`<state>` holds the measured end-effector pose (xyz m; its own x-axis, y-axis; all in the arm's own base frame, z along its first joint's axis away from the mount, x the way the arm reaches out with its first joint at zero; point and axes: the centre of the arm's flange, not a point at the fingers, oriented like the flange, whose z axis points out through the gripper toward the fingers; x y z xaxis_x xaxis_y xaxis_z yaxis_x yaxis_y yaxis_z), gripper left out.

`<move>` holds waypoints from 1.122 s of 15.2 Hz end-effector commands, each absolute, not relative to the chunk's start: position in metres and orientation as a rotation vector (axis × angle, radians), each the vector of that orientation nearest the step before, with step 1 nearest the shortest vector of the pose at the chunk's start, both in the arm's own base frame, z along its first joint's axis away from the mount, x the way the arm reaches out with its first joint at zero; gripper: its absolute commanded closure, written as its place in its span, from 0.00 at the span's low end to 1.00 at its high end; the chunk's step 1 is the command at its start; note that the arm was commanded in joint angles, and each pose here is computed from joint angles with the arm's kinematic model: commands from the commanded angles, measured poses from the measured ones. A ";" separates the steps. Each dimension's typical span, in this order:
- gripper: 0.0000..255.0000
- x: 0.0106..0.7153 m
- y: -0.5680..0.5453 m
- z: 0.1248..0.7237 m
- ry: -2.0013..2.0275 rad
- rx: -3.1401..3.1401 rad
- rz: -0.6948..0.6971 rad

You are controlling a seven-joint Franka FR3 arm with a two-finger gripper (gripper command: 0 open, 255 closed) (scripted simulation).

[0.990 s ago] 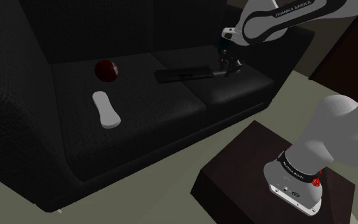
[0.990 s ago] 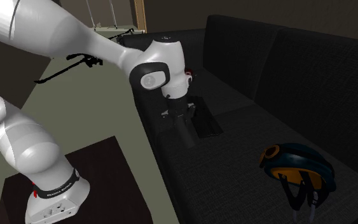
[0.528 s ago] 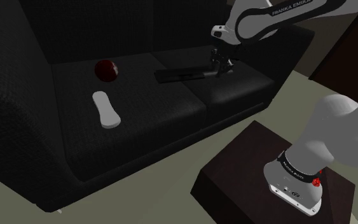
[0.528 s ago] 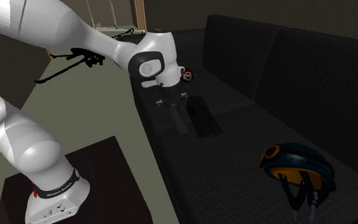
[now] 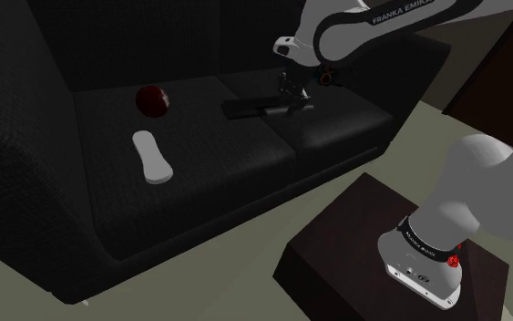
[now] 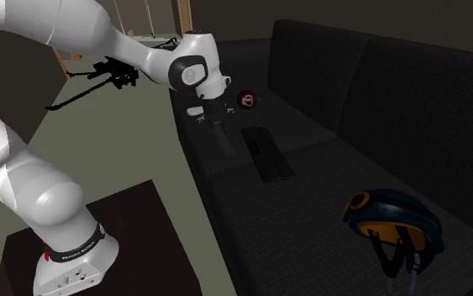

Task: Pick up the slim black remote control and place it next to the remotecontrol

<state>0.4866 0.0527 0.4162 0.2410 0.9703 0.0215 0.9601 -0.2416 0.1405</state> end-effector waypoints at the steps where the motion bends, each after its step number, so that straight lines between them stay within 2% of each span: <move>1: 1.00 0.494 0.080 0.416 1.869 2.398 0.159; 17: 1.00 0.535 0.287 0.422 1.869 2.398 0.159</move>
